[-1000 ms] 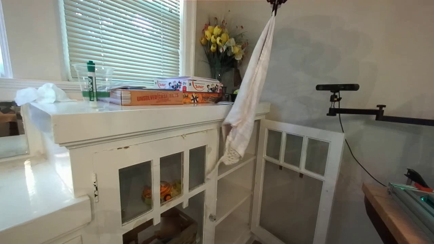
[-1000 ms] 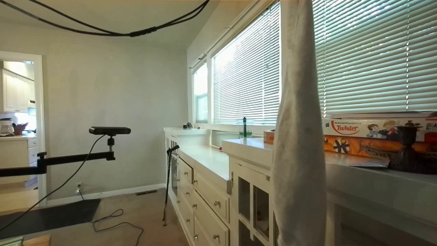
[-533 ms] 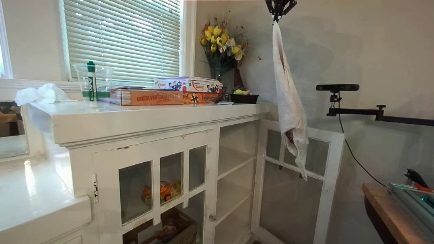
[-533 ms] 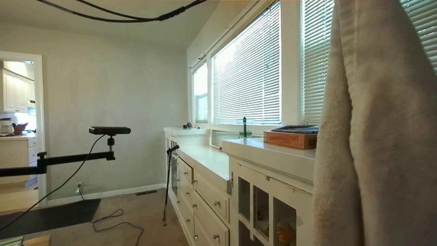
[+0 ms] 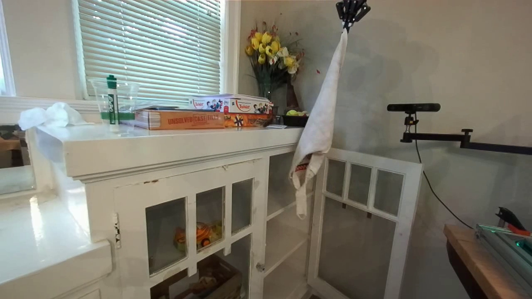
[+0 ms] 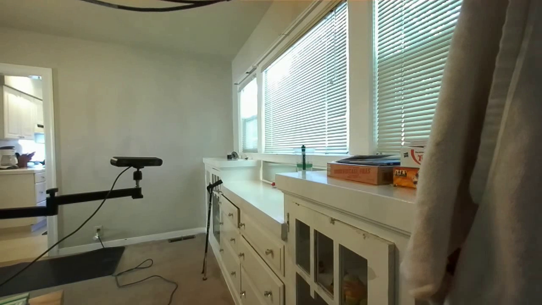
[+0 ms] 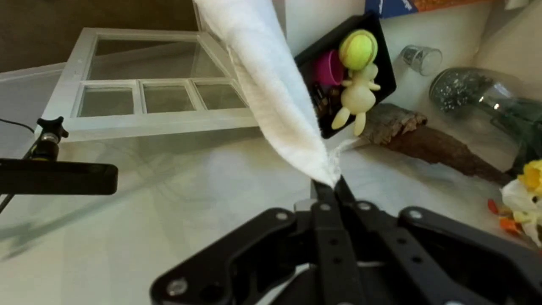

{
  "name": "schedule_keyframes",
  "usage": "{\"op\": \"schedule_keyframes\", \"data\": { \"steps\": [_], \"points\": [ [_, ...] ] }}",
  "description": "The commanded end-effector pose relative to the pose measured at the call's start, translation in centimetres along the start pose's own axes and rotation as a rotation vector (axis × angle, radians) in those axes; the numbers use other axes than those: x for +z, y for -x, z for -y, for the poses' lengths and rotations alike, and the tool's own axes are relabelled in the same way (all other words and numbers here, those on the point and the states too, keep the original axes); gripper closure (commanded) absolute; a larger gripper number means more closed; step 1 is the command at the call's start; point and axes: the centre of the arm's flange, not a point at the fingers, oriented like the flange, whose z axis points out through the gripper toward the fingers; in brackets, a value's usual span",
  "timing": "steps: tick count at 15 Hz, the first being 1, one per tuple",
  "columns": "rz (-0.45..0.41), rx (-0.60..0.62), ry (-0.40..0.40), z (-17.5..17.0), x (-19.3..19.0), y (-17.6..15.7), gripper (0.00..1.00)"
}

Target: Pick up the white towel and place it on the open cabinet door

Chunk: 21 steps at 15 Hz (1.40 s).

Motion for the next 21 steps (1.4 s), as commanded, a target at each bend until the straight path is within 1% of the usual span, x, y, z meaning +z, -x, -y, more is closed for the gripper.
{"op": "schedule_keyframes", "data": {
  "steps": [1, 6, 8, 10, 12, 13, 19, 20, 21],
  "points": [
    [-0.100, 0.098, -0.007, 0.4, -4.3, -5.0, 0.99],
    [-0.296, 0.237, -0.020, -2.6, -11.5, -11.2, 0.99],
    [-0.372, 0.279, -0.009, -3.8, -13.5, -12.6, 0.99],
    [-0.409, 0.302, 0.006, -4.4, -14.5, -13.3, 0.99],
    [-0.413, 0.286, -0.007, -4.7, -14.7, -12.9, 0.99],
    [-0.374, 0.268, -0.015, -5.8, -13.8, -13.0, 0.97],
    [-0.378, 0.263, -0.012, -5.4, -13.5, -12.7, 0.97],
    [-0.392, 0.250, -0.011, -5.6, -13.3, -11.7, 0.99],
    [-0.406, 0.246, -0.005, -5.5, -12.9, -10.9, 0.99]
  ]
}}
